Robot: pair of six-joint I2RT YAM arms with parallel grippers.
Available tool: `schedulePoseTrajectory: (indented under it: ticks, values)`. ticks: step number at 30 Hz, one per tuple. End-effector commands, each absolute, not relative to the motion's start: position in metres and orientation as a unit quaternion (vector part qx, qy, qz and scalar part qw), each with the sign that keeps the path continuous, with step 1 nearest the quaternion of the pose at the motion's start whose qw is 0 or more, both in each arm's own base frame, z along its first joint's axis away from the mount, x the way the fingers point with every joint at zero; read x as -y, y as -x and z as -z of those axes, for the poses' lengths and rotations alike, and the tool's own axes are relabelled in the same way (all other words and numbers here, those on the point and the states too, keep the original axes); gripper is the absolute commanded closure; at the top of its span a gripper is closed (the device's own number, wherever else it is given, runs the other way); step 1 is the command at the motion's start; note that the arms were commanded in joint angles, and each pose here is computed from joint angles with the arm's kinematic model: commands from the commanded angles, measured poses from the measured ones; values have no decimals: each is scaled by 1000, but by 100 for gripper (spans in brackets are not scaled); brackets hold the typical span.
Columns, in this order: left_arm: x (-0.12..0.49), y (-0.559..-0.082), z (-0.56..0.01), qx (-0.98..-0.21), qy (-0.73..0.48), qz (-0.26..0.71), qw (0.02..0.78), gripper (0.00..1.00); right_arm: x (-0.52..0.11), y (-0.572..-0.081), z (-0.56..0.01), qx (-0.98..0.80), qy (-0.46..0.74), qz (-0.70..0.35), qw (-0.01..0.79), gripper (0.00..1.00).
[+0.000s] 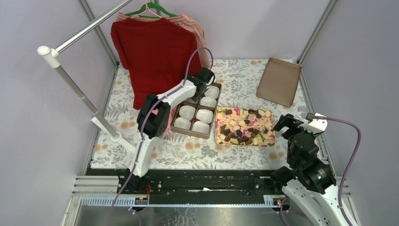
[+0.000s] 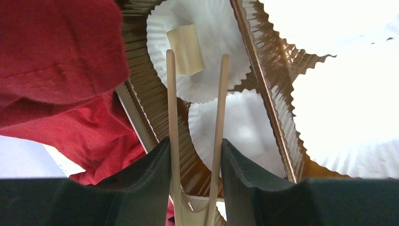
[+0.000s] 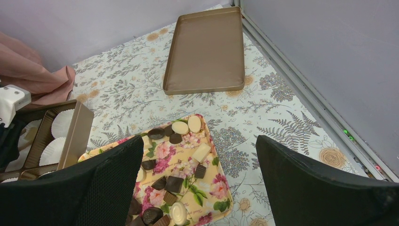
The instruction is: Pack the chocolate
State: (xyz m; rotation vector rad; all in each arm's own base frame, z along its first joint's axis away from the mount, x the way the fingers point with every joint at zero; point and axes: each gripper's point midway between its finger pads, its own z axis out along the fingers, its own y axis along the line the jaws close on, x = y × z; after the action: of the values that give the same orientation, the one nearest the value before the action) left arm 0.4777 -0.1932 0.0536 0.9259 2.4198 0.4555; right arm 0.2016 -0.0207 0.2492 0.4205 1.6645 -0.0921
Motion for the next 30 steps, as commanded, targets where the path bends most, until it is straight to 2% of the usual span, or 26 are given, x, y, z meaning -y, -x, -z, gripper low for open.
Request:
schedulePoseTrajectory:
  ticks: [1,7,16,30]
  values:
    - [203,-485,-103,-890,-309,-134,308,54,21,-203,-259,-719,-196,33,666,4]
    - [211,-465,-124,-902,-284,-91,312,54,21,-203,-259,-718,-197,30,667,4]
    - [245,-399,-147,-909,-289,3,299,53,21,-203,-260,-717,-197,29,668,4]
    - [289,-295,-143,-928,-273,122,223,52,22,-202,-260,-716,-198,31,668,2]
